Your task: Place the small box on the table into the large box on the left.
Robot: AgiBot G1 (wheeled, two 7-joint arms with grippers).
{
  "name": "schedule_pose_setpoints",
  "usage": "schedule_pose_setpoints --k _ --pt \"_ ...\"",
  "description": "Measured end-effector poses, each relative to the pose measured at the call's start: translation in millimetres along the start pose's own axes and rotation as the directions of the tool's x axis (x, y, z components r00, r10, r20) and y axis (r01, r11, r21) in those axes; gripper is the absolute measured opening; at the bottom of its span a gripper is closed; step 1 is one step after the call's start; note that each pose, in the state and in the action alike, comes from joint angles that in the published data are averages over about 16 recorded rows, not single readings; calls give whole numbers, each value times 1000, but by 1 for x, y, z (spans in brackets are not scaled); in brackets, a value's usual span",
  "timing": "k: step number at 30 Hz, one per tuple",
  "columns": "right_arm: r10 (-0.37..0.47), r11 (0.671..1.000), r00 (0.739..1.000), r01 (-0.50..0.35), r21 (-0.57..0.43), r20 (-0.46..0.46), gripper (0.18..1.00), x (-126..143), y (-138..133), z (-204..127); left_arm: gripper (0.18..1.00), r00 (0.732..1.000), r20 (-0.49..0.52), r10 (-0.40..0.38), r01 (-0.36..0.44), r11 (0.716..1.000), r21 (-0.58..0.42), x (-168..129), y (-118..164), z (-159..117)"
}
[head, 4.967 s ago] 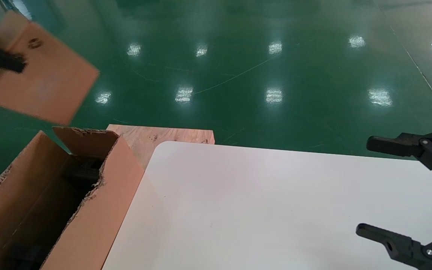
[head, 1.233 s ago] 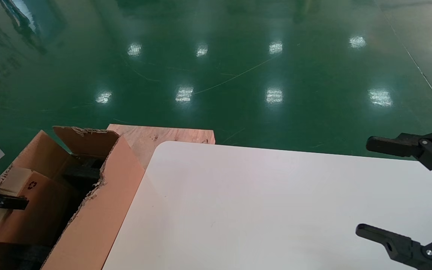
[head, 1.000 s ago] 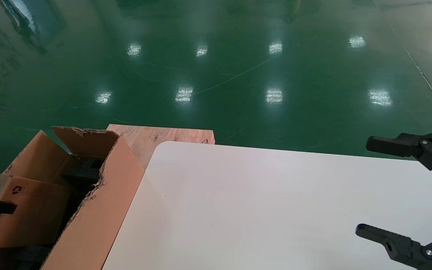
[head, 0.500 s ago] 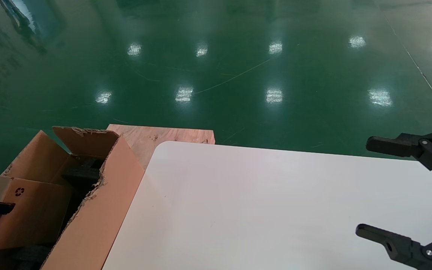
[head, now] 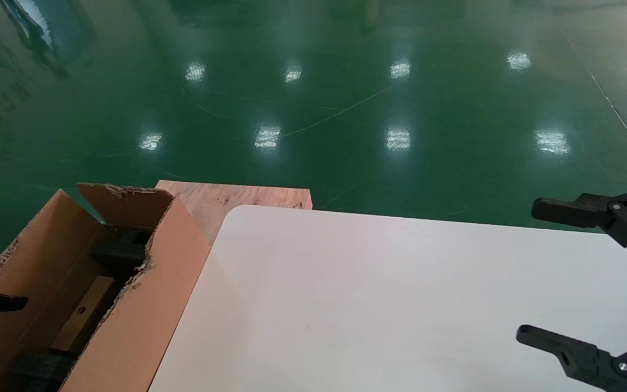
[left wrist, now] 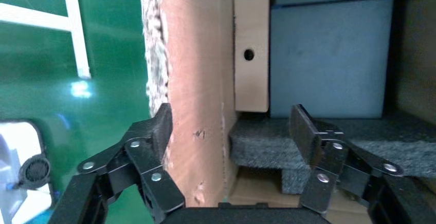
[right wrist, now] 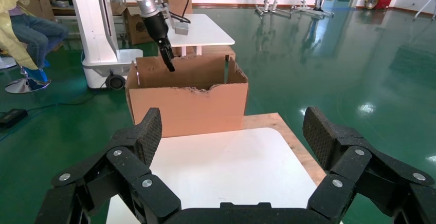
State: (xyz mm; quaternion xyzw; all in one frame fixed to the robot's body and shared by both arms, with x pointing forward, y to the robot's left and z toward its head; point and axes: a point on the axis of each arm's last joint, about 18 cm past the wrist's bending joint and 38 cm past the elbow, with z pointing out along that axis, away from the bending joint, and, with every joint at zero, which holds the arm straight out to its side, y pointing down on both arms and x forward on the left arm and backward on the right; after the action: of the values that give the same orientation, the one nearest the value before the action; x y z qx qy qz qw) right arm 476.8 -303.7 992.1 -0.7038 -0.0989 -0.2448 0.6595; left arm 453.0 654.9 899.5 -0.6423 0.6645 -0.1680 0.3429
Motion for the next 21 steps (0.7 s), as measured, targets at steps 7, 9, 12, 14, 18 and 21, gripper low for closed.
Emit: schedule_pose_setpoints --k 7,9,12,14,18,21 --pt "0 1000 1000 0 0 0 1001 0 0 0 873 994 -46 104 -99 991 89 25 -36 -8" --pt "0 1000 1000 0 0 0 1001 0 0 0 900 987 -65 150 -141 982 127 38 -50 -12" --pt "0 1000 1000 0 0 0 1001 0 0 0 933 969 -93 228 -208 959 191 60 -74 -19" --pt "0 1000 1000 0 0 0 1001 0 0 0 956 952 -111 284 -252 938 238 77 -90 -25" --pt "0 1000 1000 0 0 0 1001 0 0 0 979 909 -144 390 -328 886 329 115 -119 -38" --pt "0 1000 1000 0 0 0 1001 0 0 0 992 872 -164 461 -372 843 390 143 -137 -47"
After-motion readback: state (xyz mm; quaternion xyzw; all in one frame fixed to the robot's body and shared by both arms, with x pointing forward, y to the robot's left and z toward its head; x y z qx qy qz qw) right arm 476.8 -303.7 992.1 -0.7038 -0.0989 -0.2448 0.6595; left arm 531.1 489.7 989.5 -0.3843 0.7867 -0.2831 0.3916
